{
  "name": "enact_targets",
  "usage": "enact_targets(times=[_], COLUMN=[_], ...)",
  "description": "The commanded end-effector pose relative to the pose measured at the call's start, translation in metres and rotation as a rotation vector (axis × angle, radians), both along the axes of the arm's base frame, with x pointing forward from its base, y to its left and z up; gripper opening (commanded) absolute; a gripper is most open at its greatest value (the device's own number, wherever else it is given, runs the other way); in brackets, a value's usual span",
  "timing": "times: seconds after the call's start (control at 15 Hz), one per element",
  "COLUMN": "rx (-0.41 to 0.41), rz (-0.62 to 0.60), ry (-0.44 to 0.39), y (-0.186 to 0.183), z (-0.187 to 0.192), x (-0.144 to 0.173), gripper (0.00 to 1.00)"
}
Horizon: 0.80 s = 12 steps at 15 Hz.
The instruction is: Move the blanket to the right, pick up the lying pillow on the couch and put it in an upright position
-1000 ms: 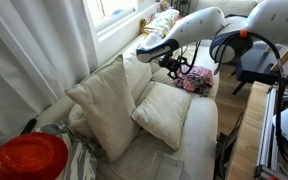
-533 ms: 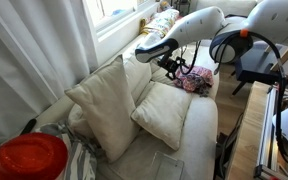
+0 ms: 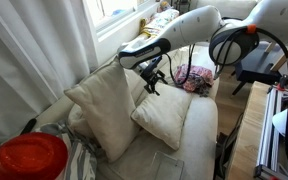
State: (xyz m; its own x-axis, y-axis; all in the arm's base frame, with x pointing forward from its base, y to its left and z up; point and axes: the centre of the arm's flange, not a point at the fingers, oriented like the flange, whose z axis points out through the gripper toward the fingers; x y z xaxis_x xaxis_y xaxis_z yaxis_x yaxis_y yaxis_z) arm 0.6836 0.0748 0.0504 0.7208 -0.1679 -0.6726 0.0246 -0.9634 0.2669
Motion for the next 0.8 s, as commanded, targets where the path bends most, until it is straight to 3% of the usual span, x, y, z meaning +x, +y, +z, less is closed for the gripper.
enact_targets(times=[0.0,0.33,0.73], rx=[0.022,0.052,0.232], rz=[0.022,0.052,0.109], ry=[-0.020,-0.038,-0.258], y=[0.010,0.017,0.022], z=[-0.004,-0.007,-0.026], x=[0.001,-0.004,-0.030], gripper=[1.00,1.00,1.00])
